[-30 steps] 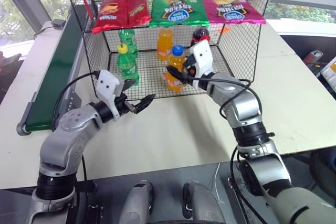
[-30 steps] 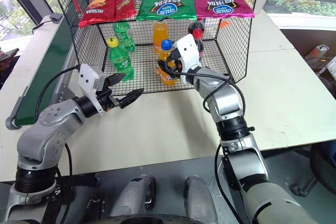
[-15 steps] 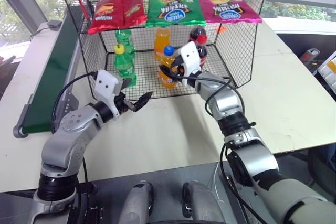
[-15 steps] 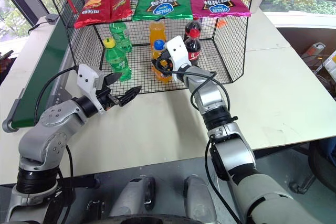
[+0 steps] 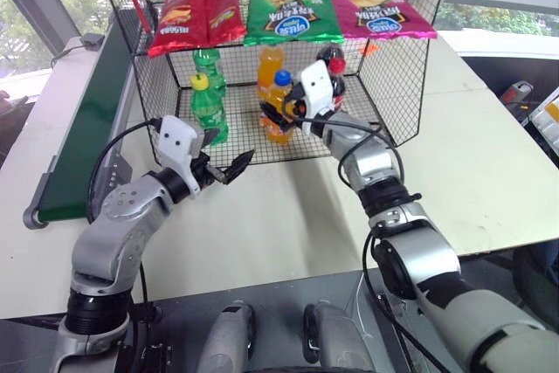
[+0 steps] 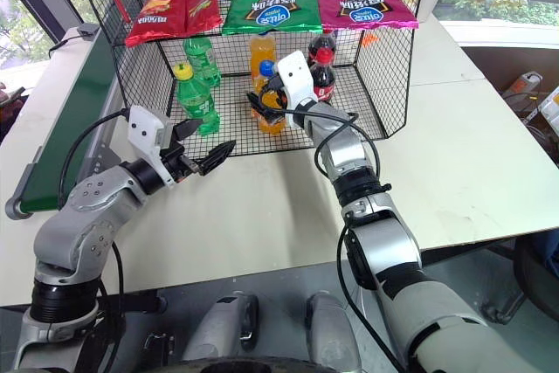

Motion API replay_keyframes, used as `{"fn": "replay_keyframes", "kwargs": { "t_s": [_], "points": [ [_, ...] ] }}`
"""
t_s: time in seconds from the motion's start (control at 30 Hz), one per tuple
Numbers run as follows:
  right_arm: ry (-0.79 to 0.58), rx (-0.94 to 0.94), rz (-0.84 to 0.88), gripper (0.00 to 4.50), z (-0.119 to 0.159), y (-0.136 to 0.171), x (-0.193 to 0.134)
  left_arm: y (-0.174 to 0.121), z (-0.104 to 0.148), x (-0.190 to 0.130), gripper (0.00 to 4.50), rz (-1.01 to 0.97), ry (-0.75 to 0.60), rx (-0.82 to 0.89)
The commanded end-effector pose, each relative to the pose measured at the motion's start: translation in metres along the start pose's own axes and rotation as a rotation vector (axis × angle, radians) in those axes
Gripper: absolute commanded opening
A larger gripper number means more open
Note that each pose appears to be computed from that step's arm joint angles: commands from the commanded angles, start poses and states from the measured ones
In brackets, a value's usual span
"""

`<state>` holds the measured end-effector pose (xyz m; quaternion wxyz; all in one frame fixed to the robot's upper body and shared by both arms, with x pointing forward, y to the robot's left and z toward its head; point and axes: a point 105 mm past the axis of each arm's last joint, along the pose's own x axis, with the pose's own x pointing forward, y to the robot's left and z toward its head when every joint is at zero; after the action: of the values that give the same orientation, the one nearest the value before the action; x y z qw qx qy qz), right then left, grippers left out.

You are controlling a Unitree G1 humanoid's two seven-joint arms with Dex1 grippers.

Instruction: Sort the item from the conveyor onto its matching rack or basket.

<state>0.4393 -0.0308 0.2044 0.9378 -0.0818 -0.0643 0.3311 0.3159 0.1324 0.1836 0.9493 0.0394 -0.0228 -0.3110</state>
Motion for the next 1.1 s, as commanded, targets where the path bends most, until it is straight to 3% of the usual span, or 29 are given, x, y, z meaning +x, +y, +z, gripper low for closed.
{"fn": "replay_keyframes", "kwargs": {
  "t_s": [0.03,0.27,0.57,0.87,1.1],
  "points": [
    [-0.081,-0.033,0.006,4.48,0.028,0.001,0.001,-0.003,0.006,0.0,4.5,-0.007,-0.033,0.021],
    [-0.084,-0.053,0.031,4.48,0.036,0.003,-0.011,-0.004,0.004,0.0,4.5,-0.005,-0.033,0.017],
    [0.005,-0.086,0.009,4.48,0.021,-0.01,-0.068,-0.003,-0.003,-0.004,4.5,0.015,-0.017,-0.008],
    [0.133,0.053,0.117,4.48,-0.019,0.03,-0.146,-0.001,-0.035,-0.029,4.5,0.073,0.095,-0.008],
    [0.196,0.093,0.069,4.48,-0.038,0.027,-0.161,0.003,-0.041,-0.035,4.5,0.076,0.12,-0.019]
  ]
}}
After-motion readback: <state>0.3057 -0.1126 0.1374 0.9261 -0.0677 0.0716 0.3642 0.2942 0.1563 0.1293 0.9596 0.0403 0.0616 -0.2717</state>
